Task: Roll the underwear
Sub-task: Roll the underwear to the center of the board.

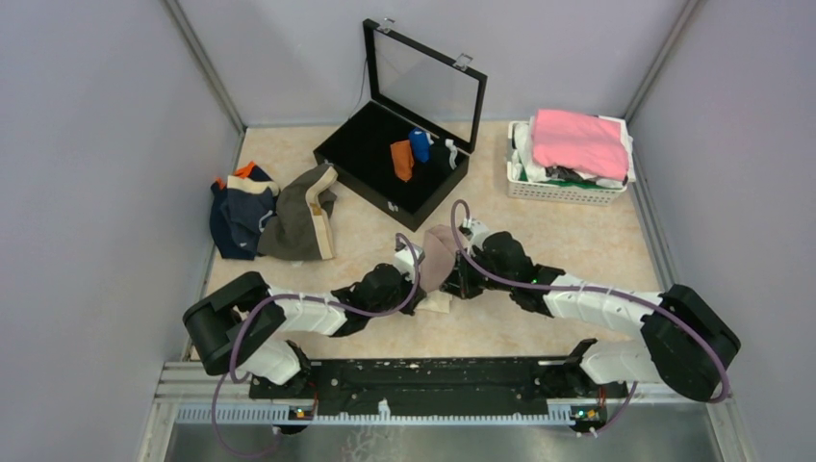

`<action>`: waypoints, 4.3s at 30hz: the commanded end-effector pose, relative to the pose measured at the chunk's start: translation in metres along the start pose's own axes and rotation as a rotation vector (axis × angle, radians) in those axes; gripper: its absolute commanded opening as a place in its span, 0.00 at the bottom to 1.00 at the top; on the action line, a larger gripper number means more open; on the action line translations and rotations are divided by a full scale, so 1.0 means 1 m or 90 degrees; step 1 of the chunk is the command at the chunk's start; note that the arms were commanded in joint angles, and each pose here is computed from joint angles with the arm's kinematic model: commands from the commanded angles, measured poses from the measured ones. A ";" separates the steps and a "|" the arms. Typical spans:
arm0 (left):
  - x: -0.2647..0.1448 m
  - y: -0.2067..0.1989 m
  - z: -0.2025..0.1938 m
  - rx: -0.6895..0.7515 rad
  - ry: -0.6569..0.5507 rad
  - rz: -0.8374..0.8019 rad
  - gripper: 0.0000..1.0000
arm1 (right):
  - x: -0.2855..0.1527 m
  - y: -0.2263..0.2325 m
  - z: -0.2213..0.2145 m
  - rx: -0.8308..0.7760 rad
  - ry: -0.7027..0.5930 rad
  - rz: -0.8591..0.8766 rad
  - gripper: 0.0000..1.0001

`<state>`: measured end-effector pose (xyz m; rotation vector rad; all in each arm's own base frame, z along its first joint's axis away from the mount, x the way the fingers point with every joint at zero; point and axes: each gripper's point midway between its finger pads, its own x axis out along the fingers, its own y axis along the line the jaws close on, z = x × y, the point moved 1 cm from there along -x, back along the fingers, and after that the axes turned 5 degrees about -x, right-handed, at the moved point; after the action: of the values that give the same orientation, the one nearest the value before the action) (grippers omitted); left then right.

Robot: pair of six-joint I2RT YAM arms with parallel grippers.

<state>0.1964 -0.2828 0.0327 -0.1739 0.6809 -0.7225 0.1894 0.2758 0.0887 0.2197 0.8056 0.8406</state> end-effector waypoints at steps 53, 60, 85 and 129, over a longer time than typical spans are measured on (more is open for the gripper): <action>0.002 0.014 -0.007 -0.051 0.001 0.060 0.00 | 0.025 -0.036 -0.030 0.042 0.057 -0.099 0.14; 0.002 0.018 -0.020 -0.051 0.027 0.063 0.00 | 0.001 -0.030 0.012 -0.043 -0.160 -0.062 0.34; 0.005 0.014 -0.023 -0.036 0.049 0.050 0.00 | -0.014 0.012 -0.032 -0.964 -0.078 0.020 0.54; -0.025 0.016 -0.016 -0.071 0.021 0.056 0.00 | 0.034 -0.009 -0.064 -1.089 -0.004 0.036 0.00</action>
<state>0.1931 -0.2756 0.0349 -0.2470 0.7045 -0.6596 0.1790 0.2757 0.0262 -1.3391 -0.1285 1.1924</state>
